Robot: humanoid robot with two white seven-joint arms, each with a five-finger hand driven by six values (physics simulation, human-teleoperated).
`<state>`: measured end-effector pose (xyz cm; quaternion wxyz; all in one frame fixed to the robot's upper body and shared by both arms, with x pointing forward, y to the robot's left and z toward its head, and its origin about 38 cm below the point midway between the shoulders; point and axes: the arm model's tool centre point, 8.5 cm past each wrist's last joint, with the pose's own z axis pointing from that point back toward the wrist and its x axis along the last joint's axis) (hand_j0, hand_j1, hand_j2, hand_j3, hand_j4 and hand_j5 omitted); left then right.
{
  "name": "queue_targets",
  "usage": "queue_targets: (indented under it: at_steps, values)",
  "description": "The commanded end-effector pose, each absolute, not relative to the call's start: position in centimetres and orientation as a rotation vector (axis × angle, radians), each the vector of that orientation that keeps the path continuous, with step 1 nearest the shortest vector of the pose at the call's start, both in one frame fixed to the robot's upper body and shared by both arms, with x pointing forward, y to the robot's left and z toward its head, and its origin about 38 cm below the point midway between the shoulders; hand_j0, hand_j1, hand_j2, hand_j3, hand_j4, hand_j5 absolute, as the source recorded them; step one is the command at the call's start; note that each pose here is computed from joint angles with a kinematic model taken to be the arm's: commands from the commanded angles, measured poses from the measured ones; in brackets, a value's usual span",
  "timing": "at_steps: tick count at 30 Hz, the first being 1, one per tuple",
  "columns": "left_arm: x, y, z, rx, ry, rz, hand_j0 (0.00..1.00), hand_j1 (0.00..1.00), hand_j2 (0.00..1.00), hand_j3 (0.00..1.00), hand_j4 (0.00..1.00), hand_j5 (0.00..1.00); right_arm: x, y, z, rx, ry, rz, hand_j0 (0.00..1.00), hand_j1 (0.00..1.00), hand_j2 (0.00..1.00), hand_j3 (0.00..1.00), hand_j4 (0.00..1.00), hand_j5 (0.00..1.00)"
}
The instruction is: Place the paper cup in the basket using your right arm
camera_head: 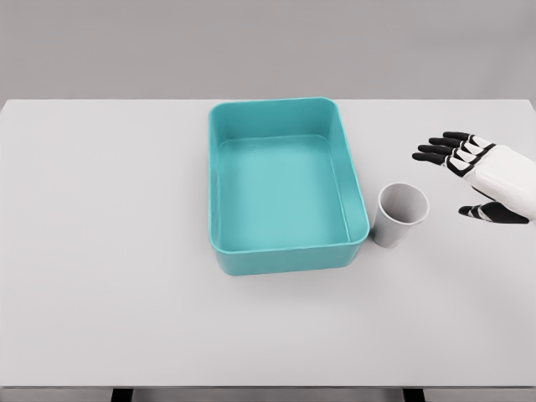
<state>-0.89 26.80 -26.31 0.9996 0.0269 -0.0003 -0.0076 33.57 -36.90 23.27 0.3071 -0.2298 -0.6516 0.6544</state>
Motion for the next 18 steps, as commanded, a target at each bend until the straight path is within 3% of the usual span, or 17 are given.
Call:
queue_targets:
  at_steps: [1, 5, 8, 10, 13, 15, 18]
  values:
    - [-0.9, 26.8, -26.3, 0.054, -0.001, -0.015, 1.0, 1.0, 1.0, 1.0, 1.0, 1.0, 33.6, -36.9, 23.3, -0.605, -1.725, 1.725, 1.0, 1.0, 1.0, 1.0, 1.0, 1.0]
    - [-0.9, 26.8, -26.3, 0.054, -0.001, -0.015, 1.0, 1.0, 1.0, 1.0, 1.0, 1.0, 33.6, -36.9, 23.3, -0.604, -1.721, 1.731, 1.0, 1.0, 1.0, 1.0, 1.0, 1.0]
    - [-0.9, 26.8, -26.3, 0.054, -0.001, -0.015, 1.0, 1.0, 1.0, 1.0, 1.0, 1.0, 33.6, -36.8, 22.3, -0.548, -1.588, 1.82, 1.0, 1.0, 1.0, 1.0, 1.0, 1.0]
    - [-0.9, 26.8, -26.3, 0.054, -0.001, -0.015, 1.0, 1.0, 1.0, 1.0, 1.0, 1.0, 34.4, -36.4, 23.7, -0.567, -1.644, 1.798, 1.0, 1.0, 1.0, 1.0, 1.0, 1.0]
    - [-0.9, 26.8, -26.3, 0.054, -0.001, -0.015, 1.0, 1.0, 1.0, 1.0, 1.0, 1.0, 33.9, -36.5, 24.4, -0.42, -1.682, 1.748, 1.0, 1.0, 1.0, 1.0, 1.0, 1.0]
    - [-1.0, 26.8, -26.3, 0.054, 0.001, -0.015, 1.0, 1.0, 1.0, 1.0, 1.0, 1.0, 34.4, -37.4, 25.1, -0.336, -1.586, 1.686, 1.0, 1.0, 1.0, 1.0, 1.0, 1.0]
    - [-0.9, 26.8, -26.3, 0.054, -0.001, -0.015, 1.0, 1.0, 1.0, 1.0, 1.0, 1.0, 35.8, -39.4, 26.9, -0.367, -1.413, 1.578, 1.0, 1.0, 1.0, 1.0, 1.0, 1.0]
